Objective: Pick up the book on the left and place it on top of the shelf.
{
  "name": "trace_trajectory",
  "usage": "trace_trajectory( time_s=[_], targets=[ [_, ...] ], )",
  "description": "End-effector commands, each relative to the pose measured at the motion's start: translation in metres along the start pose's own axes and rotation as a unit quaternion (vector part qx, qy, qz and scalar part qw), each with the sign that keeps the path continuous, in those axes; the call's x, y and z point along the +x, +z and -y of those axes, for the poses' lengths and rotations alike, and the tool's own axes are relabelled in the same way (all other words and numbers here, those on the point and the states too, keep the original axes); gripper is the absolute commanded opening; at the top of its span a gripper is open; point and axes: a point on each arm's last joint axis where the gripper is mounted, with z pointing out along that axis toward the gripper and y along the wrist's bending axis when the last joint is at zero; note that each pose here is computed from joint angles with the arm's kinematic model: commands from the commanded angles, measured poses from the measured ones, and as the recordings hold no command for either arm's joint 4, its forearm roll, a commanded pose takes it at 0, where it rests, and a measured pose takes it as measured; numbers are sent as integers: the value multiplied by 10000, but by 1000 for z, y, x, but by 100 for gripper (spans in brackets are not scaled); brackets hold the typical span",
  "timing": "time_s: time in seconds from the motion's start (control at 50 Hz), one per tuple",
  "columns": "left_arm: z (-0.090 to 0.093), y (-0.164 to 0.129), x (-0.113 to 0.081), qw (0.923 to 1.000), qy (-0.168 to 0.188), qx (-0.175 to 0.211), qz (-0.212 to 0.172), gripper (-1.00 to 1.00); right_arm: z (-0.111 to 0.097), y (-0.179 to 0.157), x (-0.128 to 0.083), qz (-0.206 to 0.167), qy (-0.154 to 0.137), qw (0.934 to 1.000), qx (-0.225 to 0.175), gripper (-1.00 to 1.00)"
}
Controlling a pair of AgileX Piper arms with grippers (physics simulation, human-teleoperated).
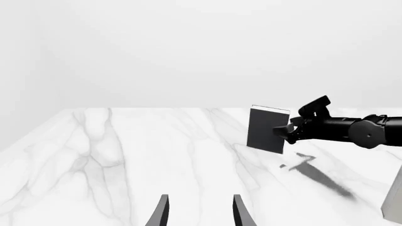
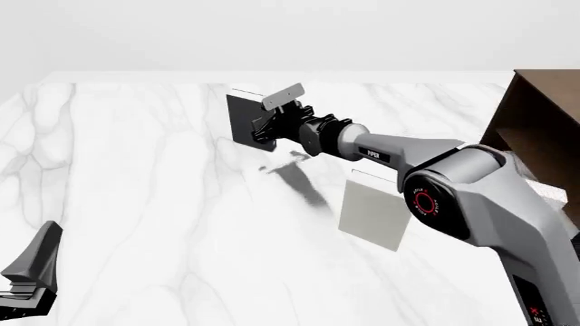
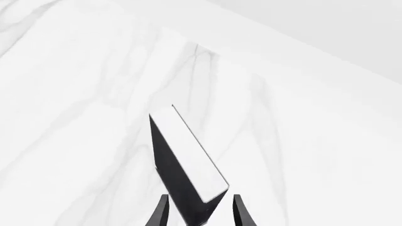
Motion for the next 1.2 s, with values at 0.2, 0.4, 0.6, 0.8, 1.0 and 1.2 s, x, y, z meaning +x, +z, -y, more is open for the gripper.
trace_trajectory(
  time_s=[0.2, 0.4, 0.6, 0.8, 1.0, 1.2],
  targets=[
    [0, 0, 0, 10000, 0, 0, 0, 100, -1, 13, 5, -56, 3, 10000, -7, 100],
    [0, 0, 0, 10000, 0, 0, 0, 100, -1, 13, 3, -27, 32, 10000, -8, 100],
    [0, 0, 0, 10000, 0, 0, 0, 100, 1, 10, -2, 35, 70, 10000, 11, -100],
    [0, 0, 0, 10000, 0, 0, 0, 100, -4, -9, -11, 226, 130, 9997, -19, -100],
    [0, 0, 0, 10000, 0, 0, 0, 100, -4, -58, -39, 593, 150, 9981, -15, -100],
    [0, 0, 0, 10000, 0, 0, 0, 100, 4, -107, -59, 871, 125, 9961, 66, -100]
  ],
)
